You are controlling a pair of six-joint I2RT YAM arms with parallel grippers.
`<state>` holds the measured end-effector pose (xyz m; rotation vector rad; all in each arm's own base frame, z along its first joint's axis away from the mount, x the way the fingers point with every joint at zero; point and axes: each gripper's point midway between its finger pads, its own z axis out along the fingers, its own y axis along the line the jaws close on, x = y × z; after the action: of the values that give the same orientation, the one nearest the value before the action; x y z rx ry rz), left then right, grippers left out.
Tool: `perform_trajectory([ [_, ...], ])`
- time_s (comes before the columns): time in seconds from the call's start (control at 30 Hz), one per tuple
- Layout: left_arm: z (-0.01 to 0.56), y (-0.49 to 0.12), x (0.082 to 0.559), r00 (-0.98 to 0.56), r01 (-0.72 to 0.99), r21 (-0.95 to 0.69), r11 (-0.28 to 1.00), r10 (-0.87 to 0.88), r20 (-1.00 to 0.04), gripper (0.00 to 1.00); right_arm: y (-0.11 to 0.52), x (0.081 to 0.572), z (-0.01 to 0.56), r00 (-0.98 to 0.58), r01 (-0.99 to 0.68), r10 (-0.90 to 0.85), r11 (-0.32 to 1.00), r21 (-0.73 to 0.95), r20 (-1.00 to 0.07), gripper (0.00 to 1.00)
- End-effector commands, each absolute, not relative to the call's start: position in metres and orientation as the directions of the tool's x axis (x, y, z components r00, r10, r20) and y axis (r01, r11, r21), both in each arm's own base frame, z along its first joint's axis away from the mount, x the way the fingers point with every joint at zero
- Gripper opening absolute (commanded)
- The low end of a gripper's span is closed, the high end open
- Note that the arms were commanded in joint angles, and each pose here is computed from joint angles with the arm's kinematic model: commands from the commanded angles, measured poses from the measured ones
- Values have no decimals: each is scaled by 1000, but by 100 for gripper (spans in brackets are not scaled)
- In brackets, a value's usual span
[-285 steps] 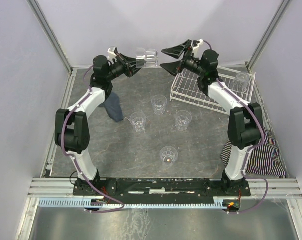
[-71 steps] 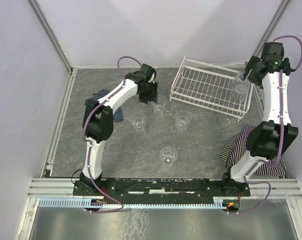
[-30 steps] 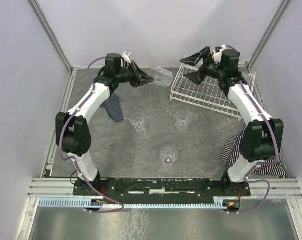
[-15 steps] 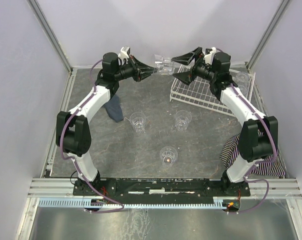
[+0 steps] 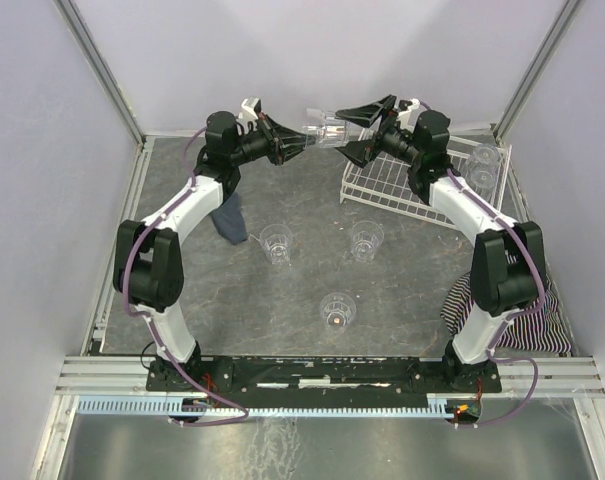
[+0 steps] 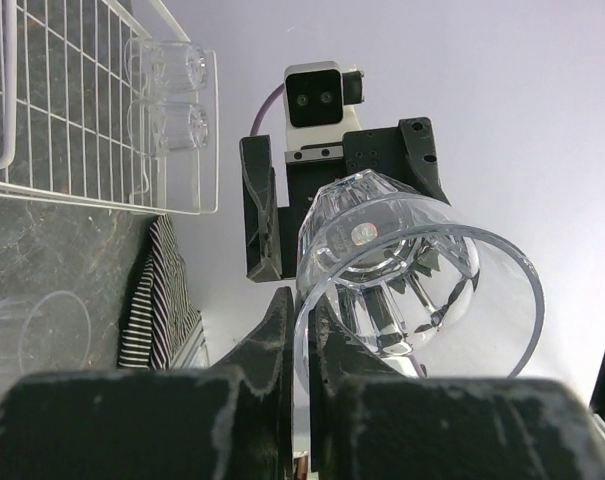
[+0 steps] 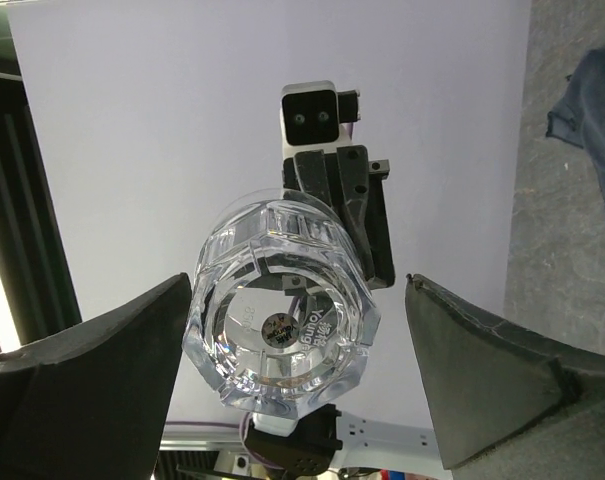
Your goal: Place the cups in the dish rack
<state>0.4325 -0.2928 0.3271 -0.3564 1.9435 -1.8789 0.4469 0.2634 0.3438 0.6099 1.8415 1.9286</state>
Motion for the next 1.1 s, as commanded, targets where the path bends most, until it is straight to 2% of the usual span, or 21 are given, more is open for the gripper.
perform_trajectory([
  [0.0, 359, -298, 420, -890, 185, -983, -21, -427, -158, 3, 274, 437, 357, -849, -30, 528, -105, 994, 30, 91],
  [0.1, 357, -297, 420, -891, 179, -984, -26, -429, -150, 3, 275, 436, 357, -852, -26, 522, -121, 992, 41, 77],
  [0.13, 357, -297, 421, -891, 179, -983, -28, -429, -150, 3, 275, 437, 357, -853, -25, 519, -126, 992, 45, 69],
  [0.23, 354, -298, 422, -891, 174, -984, -26, -431, -145, 3, 276, 436, 356, -856, -15, 514, -133, 991, 56, 35],
  [0.27, 351, -298, 423, -890, 171, -985, -23, -432, -144, 3, 276, 436, 355, -857, -11, 512, -126, 992, 55, 17],
  [0.3, 350, -298, 424, -889, 169, -985, -20, -435, -144, 3, 276, 436, 356, -857, -14, 512, -125, 992, 52, 13],
  [0.37, 345, -297, 426, -884, 168, -986, -2, -443, -149, 12, 276, 435, 356, -857, -15, 514, -116, 993, 47, 2],
  [0.47, 337, -295, 432, -870, 169, -984, 54, -461, -175, 32, 272, 436, 355, -849, -23, 529, -66, 998, 15, 1],
  [0.57, 326, -293, 437, -862, 161, -980, 113, -469, -195, 47, 263, 440, 353, -829, -42, 558, 13, 999, -43, 1],
  [0.6, 323, -292, 438, -860, 160, -979, 127, -469, -201, 55, 258, 442, 353, -823, -46, 565, 30, 999, -55, 1],
  [0.7, 312, -285, 440, -852, 146, -975, 168, -480, -210, 60, 238, 453, 351, -798, -46, 598, 73, 996, -81, 1],
  [0.77, 302, -279, 442, -845, 144, -967, 209, -483, -230, 67, 218, 462, 346, -774, -32, 624, 127, 991, -105, 1],
  [0.93, 272, -261, 444, -833, 109, -934, 341, -481, -272, 68, 170, 481, 333, -718, -9, 656, 325, 946, -233, 1],
  [1.07, 252, -252, 443, -837, 85, -902, 423, -461, -295, 68, 131, 494, 320, -670, 29, 637, 537, 843, -382, 1],
])
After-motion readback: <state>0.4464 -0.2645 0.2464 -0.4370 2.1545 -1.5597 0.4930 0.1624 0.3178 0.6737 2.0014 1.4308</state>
